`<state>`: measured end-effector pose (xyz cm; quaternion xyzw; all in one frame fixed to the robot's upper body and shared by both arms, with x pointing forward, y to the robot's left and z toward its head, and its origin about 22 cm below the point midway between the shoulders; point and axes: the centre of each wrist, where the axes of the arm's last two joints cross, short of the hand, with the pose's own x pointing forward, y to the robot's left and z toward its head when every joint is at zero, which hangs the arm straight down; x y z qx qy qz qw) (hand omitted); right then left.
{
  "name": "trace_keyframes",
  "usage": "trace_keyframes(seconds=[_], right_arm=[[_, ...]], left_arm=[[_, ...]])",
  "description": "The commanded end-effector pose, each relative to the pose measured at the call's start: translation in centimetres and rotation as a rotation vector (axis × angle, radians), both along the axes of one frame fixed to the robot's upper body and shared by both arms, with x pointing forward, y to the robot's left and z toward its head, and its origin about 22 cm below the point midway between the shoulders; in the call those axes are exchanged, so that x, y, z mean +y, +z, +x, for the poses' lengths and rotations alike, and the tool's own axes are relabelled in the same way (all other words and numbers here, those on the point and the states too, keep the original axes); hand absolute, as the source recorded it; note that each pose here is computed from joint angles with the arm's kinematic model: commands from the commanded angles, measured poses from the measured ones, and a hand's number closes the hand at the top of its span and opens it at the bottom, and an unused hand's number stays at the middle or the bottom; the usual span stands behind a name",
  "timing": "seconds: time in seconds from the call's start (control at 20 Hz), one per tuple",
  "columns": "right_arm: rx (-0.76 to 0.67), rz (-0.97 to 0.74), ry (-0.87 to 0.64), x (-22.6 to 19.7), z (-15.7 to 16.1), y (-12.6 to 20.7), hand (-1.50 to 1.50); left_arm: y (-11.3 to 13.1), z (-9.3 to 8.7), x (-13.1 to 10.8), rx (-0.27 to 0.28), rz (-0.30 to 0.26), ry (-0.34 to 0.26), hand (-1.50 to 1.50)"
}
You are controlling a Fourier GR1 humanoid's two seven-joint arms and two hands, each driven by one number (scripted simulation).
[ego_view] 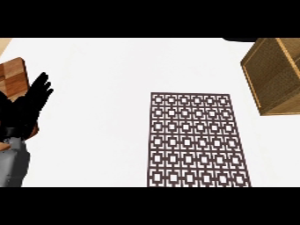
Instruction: Pick the tomato from the placemat and place it in the basket
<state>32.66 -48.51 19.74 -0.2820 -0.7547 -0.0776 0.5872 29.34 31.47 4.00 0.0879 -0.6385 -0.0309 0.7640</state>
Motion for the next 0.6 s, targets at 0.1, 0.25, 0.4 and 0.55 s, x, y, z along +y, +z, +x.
trace_keyframes(seconds=[0.1, 0.25, 0.4, 0.55], right_arm=[[0.005, 0.103, -0.029, -8.5, -5.9, -0.2, -1.50], [0.040, 0.083, 0.035, -11.9, -9.9, 1.9, -1.50], [0.098, 0.059, 0.094, -13.4, -11.8, 0.0, -1.50], [0.105, 0.040, 0.119, -14.3, -13.0, 0.2, -1.50]], left_arm=[[-0.7, -0.5, 0.7, 0.011, 0.007, -0.017, 0.00], [-0.2, -0.2, 0.3, 0.001, -0.013, -0.011, 0.00], [0.5, 0.5, -0.7, -0.023, -0.006, -0.007, 0.00], [1.2, 0.5, -2.5, -0.009, -0.010, -0.031, 0.00]])
